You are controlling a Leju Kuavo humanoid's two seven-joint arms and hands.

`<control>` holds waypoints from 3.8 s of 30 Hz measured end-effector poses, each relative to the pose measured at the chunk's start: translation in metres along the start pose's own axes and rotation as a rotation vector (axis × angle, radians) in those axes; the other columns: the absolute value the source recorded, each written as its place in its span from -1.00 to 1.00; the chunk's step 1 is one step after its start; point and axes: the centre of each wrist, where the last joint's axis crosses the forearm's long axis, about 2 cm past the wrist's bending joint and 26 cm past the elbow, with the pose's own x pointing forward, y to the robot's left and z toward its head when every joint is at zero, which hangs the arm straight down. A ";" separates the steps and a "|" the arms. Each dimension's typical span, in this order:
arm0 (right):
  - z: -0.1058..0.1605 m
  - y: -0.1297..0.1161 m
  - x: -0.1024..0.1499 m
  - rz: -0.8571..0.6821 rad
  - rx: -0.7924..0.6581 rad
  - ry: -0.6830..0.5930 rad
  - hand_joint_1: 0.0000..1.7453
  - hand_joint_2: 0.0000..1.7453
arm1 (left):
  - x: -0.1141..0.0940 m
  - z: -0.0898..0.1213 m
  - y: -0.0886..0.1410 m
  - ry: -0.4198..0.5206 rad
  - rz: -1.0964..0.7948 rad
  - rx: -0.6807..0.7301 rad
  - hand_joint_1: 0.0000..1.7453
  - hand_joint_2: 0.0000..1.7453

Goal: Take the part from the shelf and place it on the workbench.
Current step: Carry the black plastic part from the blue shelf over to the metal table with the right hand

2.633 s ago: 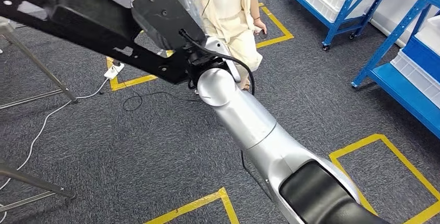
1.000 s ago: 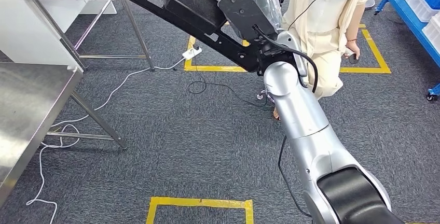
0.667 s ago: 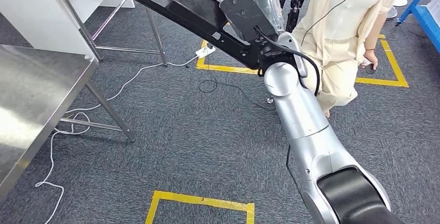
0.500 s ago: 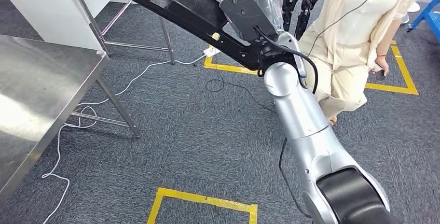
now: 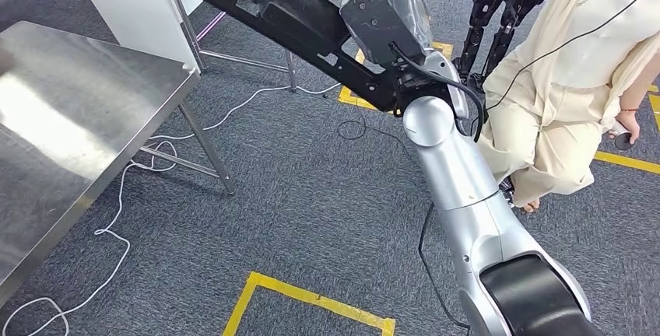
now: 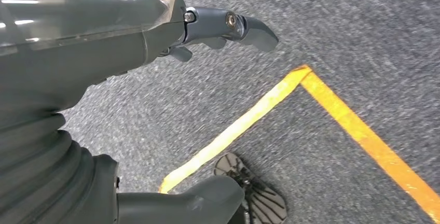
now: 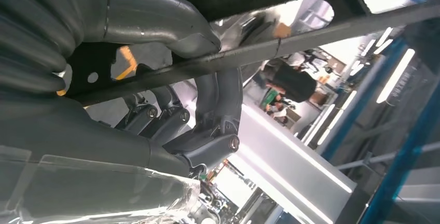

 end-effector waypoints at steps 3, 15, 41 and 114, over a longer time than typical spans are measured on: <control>0.000 0.003 0.003 -0.013 -0.004 -0.008 1.00 1.00 | 0.001 0.000 -0.001 -0.003 -0.004 -0.003 -1.00 1.00; -0.001 0.024 0.010 0.018 0.021 -0.001 1.00 1.00 | 0.005 -0.001 -0.003 0.000 0.002 0.009 -1.00 1.00; -0.010 0.036 0.002 0.035 0.088 0.026 1.00 1.00 | 0.003 -0.001 -0.001 0.015 0.001 0.032 -1.00 1.00; -0.024 0.043 -0.031 0.136 0.195 0.094 1.00 1.00 | 0.004 -0.001 -0.002 0.027 0.035 0.043 -1.00 1.00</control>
